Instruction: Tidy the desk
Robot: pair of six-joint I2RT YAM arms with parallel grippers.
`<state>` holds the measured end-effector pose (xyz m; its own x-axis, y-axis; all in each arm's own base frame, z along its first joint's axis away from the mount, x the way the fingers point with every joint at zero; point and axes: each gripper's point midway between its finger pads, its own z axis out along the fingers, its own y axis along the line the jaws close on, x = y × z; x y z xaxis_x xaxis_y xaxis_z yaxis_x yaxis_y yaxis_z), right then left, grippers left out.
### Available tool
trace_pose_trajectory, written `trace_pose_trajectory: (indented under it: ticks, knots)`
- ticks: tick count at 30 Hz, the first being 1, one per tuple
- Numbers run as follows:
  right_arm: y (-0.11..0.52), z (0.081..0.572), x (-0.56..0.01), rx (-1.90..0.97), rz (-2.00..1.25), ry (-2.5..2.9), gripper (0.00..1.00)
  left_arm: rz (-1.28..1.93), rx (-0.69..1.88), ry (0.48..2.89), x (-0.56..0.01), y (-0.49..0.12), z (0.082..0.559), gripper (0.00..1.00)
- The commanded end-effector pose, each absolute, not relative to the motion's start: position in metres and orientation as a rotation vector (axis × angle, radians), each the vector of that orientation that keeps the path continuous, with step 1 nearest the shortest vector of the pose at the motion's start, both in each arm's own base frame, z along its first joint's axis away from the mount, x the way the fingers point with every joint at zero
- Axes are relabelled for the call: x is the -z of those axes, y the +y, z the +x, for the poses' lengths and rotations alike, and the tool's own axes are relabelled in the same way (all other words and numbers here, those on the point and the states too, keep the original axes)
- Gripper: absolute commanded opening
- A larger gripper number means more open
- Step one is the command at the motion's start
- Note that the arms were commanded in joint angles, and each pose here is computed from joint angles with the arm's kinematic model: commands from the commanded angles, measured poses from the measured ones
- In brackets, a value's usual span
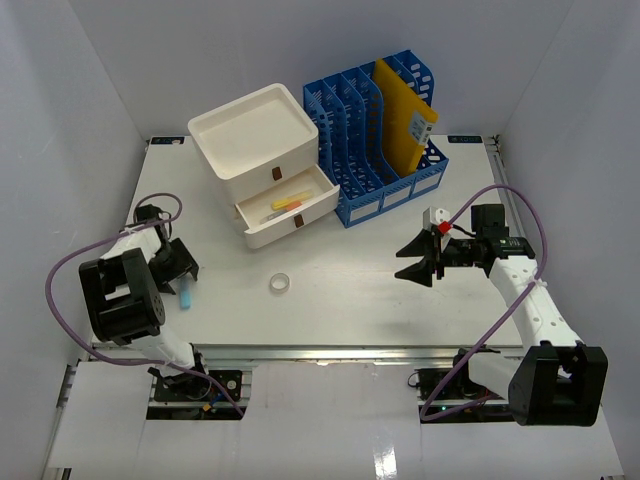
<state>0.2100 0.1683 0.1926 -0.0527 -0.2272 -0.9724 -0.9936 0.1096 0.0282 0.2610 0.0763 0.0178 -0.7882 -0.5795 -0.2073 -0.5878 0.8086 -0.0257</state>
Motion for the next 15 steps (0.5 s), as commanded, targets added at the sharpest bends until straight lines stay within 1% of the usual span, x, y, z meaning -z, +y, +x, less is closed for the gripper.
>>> trace_pose_trajectory:
  ticks: [1,5,8,10,12,15]
  knots:
    - [0.169,0.210,-0.211,-1.029,-1.286,1.389,0.60,-0.842,-0.014,2.816,-0.019,0.077,0.272,0.70]
    - [0.169,0.210,-0.210,-1.033,-1.288,1.393,0.60,-0.843,-0.025,2.820,-0.018,0.079,0.273,0.59]
    - [0.169,0.210,-0.210,-1.035,-1.288,1.396,0.60,-0.846,-0.012,2.815,-0.019,0.078,0.276,0.49]
    - [0.169,0.211,-0.211,-1.031,-1.290,1.392,0.60,-0.845,0.040,2.811,-0.019,0.072,0.279,0.40]
    - [0.168,0.211,-0.209,-1.028,-1.288,1.399,0.60,-0.844,0.081,2.803,-0.020,0.067,0.280,0.29]
    - [0.168,0.212,-0.209,-1.026,-1.287,1.400,0.60,-0.833,0.170,2.772,-0.026,0.058,0.287,0.18]
